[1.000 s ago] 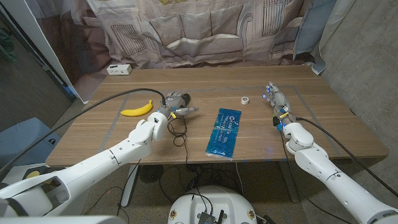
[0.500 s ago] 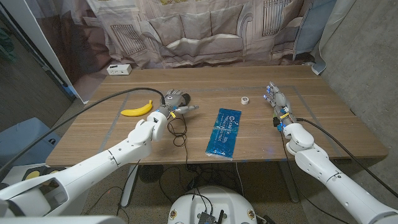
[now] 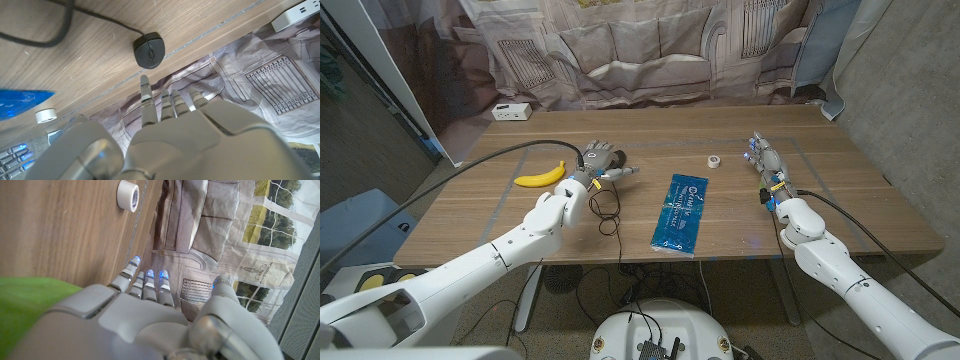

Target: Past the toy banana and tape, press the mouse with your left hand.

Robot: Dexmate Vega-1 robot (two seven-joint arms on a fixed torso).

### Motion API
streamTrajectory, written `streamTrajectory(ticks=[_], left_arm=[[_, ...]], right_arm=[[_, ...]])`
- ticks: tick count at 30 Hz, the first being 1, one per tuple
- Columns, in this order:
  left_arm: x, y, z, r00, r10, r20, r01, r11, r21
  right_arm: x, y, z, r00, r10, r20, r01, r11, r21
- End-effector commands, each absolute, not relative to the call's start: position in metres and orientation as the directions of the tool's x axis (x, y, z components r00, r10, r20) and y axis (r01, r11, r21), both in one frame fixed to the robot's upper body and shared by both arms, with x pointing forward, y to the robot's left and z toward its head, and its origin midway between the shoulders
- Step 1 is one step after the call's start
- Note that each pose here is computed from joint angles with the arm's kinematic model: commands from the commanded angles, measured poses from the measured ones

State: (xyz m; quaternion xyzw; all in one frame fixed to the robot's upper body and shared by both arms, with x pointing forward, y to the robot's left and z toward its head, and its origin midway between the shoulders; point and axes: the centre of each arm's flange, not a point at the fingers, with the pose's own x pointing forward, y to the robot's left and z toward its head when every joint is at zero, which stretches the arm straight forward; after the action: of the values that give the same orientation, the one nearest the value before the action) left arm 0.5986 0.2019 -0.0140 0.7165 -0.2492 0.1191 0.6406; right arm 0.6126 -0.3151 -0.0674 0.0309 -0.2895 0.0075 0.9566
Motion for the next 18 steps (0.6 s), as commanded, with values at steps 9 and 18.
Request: streamTrajectory(ticks=[9,18], left_arm=[[0.5908,0.2038,-0.0149,0.832,-0.203,0.517,-0.529,-0.005,0.849],[0.5854,0.2071,-0.0135,0.819,-0.188,0.543,-0.547,0.035,0.837]], right_arm=[[0.6075,-0.3147,-0.0679,0.828,0.0,0.561,-0.036,0.998,0.053],[0.6049,-0.3143,-0.0683,0.824,0.004,0.567,-0.038,0.998,0.049]])
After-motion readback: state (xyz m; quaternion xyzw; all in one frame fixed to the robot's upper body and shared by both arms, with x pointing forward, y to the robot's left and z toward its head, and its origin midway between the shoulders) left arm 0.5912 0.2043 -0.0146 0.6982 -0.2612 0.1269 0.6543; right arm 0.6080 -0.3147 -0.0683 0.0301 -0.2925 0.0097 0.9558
